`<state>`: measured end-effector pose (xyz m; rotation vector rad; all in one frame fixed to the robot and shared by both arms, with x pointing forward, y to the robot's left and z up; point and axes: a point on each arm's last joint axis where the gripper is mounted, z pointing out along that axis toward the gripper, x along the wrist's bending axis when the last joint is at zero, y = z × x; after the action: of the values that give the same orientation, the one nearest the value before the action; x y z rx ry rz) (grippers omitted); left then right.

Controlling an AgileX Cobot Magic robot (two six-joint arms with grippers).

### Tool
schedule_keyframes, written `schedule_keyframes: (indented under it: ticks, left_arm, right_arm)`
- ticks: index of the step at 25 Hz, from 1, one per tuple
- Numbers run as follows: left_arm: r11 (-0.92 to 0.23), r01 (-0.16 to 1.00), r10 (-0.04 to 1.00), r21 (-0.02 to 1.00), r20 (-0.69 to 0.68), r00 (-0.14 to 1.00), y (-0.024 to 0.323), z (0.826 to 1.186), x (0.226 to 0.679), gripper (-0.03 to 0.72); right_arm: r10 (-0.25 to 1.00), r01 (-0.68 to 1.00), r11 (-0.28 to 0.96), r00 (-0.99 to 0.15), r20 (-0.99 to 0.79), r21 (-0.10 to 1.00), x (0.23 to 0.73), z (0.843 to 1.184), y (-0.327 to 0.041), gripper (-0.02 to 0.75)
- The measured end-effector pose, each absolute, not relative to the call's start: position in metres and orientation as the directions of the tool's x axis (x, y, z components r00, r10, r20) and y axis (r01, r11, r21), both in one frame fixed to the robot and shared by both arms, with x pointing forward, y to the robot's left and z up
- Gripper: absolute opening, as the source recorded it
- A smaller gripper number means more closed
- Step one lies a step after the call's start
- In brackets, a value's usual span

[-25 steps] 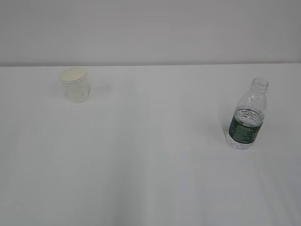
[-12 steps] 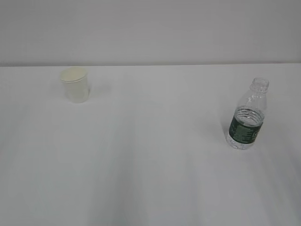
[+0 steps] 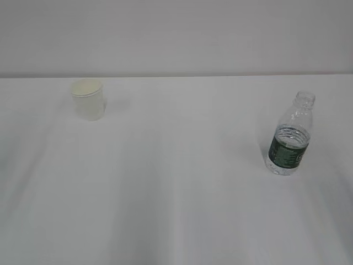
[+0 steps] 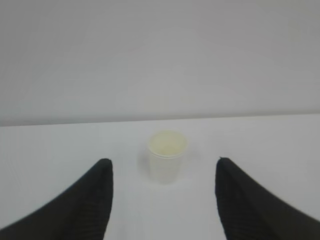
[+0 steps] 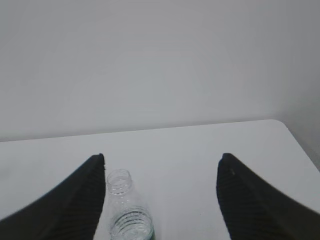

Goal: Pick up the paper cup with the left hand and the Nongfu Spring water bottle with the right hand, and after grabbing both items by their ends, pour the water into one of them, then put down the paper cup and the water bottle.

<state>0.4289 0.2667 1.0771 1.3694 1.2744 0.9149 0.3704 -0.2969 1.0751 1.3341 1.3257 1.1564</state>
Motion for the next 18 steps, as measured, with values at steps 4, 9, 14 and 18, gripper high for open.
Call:
schedule_keyframes:
  ticks: [4, 9, 14, 18]
  left_arm:
    - [0.040, 0.262, 0.972, 0.964, -0.099, 0.215, 0.246, 1.054, 0.454, 0.461]
    - [0.072, 0.217, 0.960, 0.973, -0.127, 0.251, 0.228, 1.041, 0.472, 0.461]
    - [0.091, 0.214, 0.959, 0.973, -0.144, 0.245, 0.223, 1.033, 0.480, 0.461]
    - [0.096, 0.206, 0.960, 0.974, -0.145, 0.238, 0.224, 1.025, 0.478, 0.461]
  right_arm:
    - [0.999, 0.138, -0.032, 0.005, 0.031, 0.990, 0.379, 1.062, -0.298, 0.521]
    - [0.999, 0.096, -0.034, 0.013, 0.033, 0.995, 0.381, 1.064, -0.299, 0.521]
    - [0.997, 0.122, -0.071, 0.028, 0.068, 0.990, 0.389, 1.048, -0.300, 0.521]
    - [0.992, 0.137, -0.126, 0.048, 0.120, 0.983, 0.397, 1.031, -0.301, 0.521]
